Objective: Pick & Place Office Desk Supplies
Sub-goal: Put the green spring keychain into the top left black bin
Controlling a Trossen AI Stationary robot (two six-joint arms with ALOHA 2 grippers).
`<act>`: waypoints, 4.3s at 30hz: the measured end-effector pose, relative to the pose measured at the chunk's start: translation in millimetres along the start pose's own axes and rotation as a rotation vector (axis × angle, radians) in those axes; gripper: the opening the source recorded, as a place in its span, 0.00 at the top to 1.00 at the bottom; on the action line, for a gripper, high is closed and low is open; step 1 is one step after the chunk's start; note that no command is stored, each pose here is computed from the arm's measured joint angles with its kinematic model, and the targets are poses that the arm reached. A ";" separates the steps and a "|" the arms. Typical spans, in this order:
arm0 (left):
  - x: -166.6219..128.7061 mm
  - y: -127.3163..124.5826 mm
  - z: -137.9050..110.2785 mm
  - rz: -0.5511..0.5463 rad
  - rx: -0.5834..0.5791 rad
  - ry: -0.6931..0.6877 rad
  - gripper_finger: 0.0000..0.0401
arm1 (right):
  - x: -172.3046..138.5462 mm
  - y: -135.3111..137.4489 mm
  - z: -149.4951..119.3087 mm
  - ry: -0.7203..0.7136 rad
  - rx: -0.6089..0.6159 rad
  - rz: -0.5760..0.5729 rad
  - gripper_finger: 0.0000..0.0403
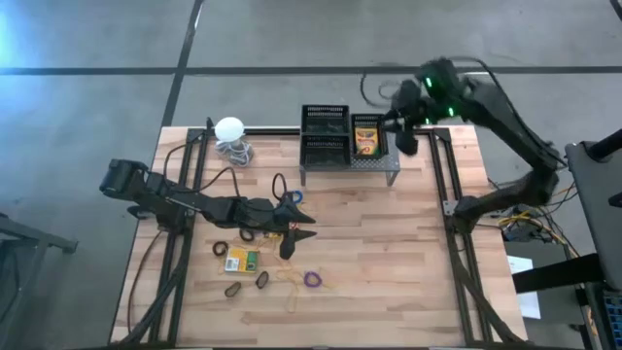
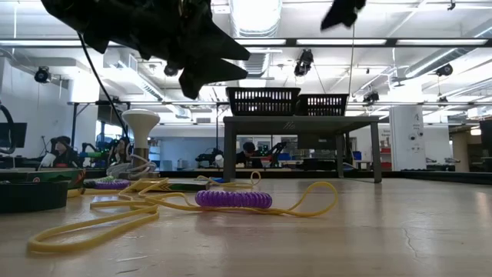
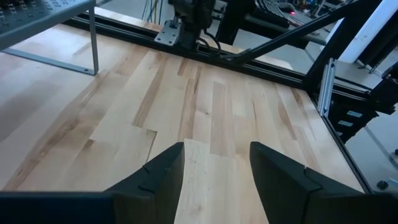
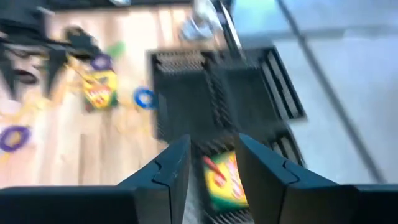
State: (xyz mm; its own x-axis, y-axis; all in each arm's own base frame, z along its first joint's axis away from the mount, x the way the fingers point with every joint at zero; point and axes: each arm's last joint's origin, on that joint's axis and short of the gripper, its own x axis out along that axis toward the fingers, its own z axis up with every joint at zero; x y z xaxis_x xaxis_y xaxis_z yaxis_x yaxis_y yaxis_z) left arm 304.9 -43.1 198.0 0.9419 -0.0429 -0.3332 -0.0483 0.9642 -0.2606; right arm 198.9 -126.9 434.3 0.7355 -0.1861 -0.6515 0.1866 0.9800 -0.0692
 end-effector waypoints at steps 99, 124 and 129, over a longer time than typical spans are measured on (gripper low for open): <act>-37.3 42.6 -49.5 0.279 -0.451 0.360 0.55 | 170.4 219.9 -126.6 -0.434 -0.047 0.182 0.83; -13.4 39.6 -77.6 0.307 -0.329 0.402 0.64 | 170.4 220.0 -126.6 -0.435 -0.047 0.184 0.85; -12.8 37.4 -80.5 0.346 -0.303 0.388 0.69 | 170.4 220.0 -126.6 -0.435 -0.047 0.184 0.85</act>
State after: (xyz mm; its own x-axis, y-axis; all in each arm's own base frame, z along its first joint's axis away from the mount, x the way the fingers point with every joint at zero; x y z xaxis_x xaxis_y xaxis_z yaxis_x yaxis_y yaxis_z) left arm 264.3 -27.6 119.6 0.6671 0.1125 -0.7364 -0.4763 0.8245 -0.3055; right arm 282.8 65.9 212.4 0.9598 -0.0116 -0.2803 0.0054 0.9997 -0.0229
